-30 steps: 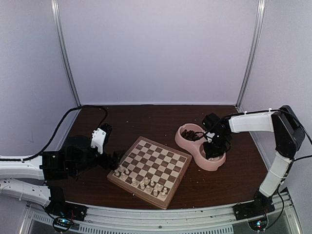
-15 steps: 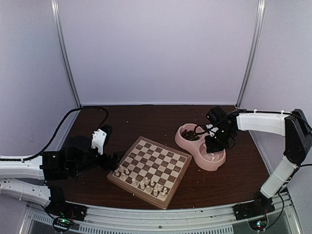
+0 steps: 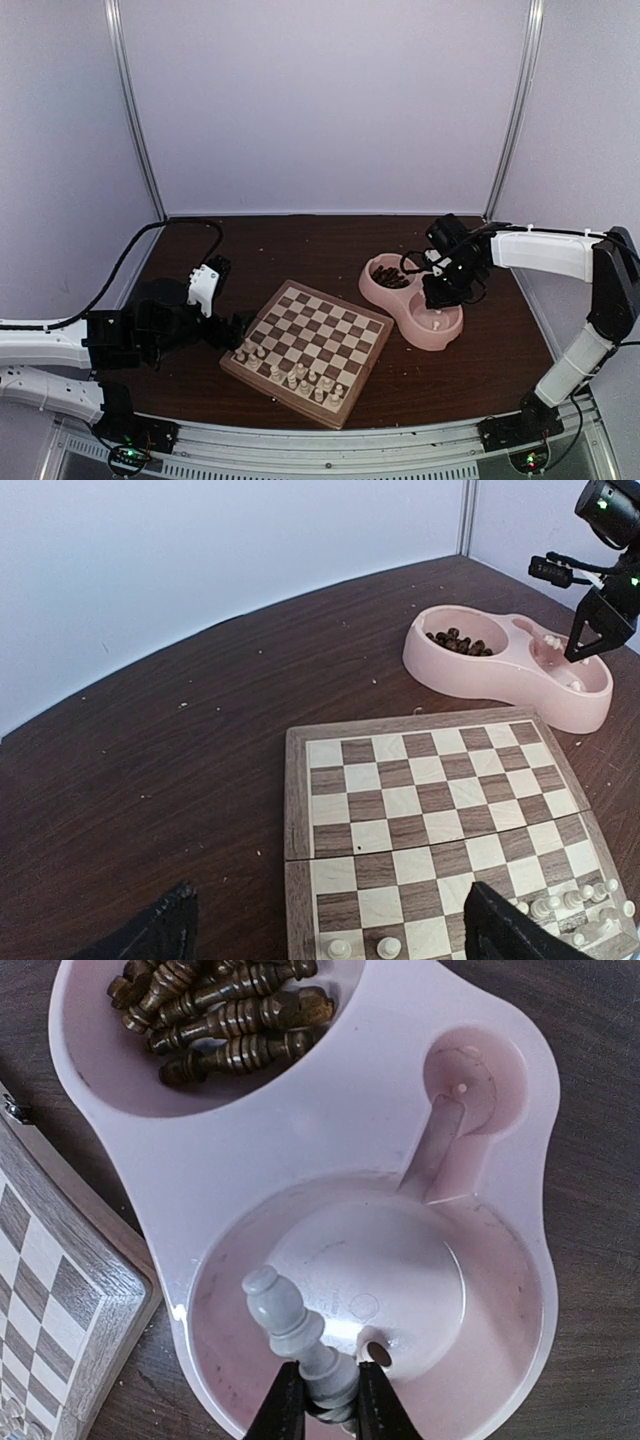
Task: Set up the chess pieces on the board
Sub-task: Pick up the chess pile from the storage box, then pass from the right arm to the left
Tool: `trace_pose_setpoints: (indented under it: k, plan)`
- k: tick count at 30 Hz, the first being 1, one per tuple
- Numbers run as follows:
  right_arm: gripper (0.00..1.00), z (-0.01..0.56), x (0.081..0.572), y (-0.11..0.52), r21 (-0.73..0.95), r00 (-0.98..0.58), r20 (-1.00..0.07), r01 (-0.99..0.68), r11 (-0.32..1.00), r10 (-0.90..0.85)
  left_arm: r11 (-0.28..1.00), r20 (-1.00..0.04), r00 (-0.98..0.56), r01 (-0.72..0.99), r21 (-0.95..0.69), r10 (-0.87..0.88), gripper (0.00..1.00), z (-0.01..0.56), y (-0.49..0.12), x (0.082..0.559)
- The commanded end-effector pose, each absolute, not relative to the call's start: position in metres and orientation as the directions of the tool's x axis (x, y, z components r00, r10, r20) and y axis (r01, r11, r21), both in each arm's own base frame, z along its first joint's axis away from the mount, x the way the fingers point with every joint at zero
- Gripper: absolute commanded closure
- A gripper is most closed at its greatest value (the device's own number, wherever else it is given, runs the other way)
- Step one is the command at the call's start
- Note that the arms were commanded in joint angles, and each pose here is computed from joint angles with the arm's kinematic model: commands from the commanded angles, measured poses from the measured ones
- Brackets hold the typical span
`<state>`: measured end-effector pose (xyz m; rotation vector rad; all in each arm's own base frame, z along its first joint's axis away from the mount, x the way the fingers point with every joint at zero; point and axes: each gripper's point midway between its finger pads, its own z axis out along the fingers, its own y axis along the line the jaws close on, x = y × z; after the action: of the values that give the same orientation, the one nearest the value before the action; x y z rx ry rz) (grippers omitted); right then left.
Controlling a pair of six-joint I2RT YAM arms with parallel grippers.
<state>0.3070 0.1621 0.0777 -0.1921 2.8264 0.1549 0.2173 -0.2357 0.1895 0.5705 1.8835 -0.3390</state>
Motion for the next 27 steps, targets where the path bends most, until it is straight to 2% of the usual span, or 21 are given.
trace_pose_setpoints:
  k: [1, 9, 16, 21, 27]
  plan:
    - [0.88, 0.086, 0.310, 0.159, 0.065, -0.922, -0.361, -0.176, 0.982, -0.141, 0.839, -0.942, -0.274, 0.543, 0.015, 0.194, 0.08, 0.206, -0.243, 0.221]
    - [0.88, 0.065, 0.307, 0.162, 0.083, -0.924, -0.357, -0.177, 0.981, -0.136, 0.802, -0.934, -0.297, 0.598, -0.020, 0.198, 0.06, 0.201, -0.259, 0.216]
    - [0.86, 0.058, 0.310, 0.172, 0.165, -0.898, -0.433, -0.169, 0.972, -0.083, 0.621, -0.917, -0.378, 0.751, -0.225, 0.125, 0.06, 0.235, -0.309, 0.188]
    - [0.86, 0.048, 0.316, 0.176, 0.184, -0.877, -0.475, -0.170, 0.968, -0.064, 0.540, -0.836, -0.525, 0.755, -0.371, 0.159, 0.09, 0.241, -0.364, 0.187]
    - [0.84, 0.060, 0.314, 0.183, 0.191, -0.850, -0.521, -0.210, 0.959, -0.083, 0.533, -0.756, -0.624, 0.716, -0.452, 0.198, 0.11, 0.226, -0.424, 0.208]
